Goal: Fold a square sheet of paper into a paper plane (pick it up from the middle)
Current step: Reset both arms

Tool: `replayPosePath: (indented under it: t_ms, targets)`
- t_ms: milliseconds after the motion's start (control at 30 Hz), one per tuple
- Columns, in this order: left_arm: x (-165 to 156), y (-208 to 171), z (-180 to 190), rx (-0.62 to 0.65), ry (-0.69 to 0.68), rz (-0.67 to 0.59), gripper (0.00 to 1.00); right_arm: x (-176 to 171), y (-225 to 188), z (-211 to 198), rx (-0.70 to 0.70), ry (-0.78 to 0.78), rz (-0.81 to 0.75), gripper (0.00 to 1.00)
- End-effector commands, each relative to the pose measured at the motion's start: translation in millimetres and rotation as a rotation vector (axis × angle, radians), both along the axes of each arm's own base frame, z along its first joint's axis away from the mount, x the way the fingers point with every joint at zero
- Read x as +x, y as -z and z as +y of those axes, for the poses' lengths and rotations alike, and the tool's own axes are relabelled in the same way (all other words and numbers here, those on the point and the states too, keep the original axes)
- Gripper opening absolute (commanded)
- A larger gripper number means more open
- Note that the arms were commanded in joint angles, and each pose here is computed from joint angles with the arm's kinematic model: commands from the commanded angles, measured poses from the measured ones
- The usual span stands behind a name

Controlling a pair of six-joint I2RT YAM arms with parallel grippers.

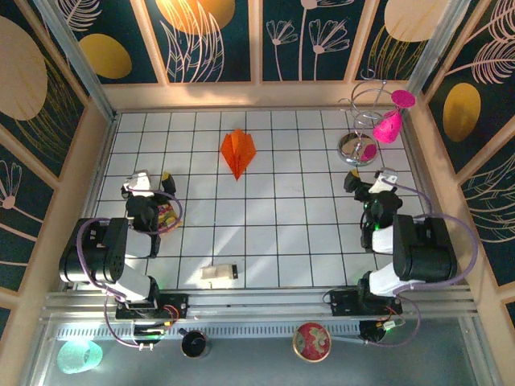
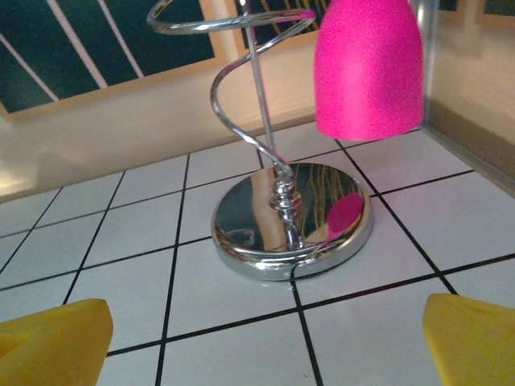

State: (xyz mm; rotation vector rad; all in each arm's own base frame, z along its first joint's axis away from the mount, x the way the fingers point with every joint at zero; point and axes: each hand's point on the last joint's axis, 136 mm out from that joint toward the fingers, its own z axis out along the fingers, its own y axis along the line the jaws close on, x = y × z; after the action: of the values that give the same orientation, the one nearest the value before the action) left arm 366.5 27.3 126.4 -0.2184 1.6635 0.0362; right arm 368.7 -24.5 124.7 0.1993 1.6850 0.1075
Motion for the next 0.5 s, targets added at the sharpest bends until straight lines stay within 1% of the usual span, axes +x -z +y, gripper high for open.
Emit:
replayPosePath:
  t_ms: [0,267,300,400,467]
  targets:
    - [7.3,-14.5,-1.0,0.016,0.015,-0.048,0.99,2.3,-5.1,6.0,-0.055,-0.007,-0.037,0.99]
    - [4.9,-15.4,-1.0,0.019,0.015,-0.054,0.99,5.0,-3.3,7.6,-0.063,-0.002,-0.025,0.99]
    - [5.1,-15.3,-3.5,0.024,0.03,-0.054,0.99,5.2,-3.5,7.7,-0.063,-0.002,-0.026,0.99]
    - [7.7,-14.7,-22.0,0.052,0.141,-0.048,0.99,5.4,-3.9,8.0,-0.062,-0.003,-0.027,0.99]
    - [5.5,-15.5,-22.6,0.054,0.143,-0.056,0.99,5.1,-3.7,7.7,-0.062,-0.002,-0.027,0.99]
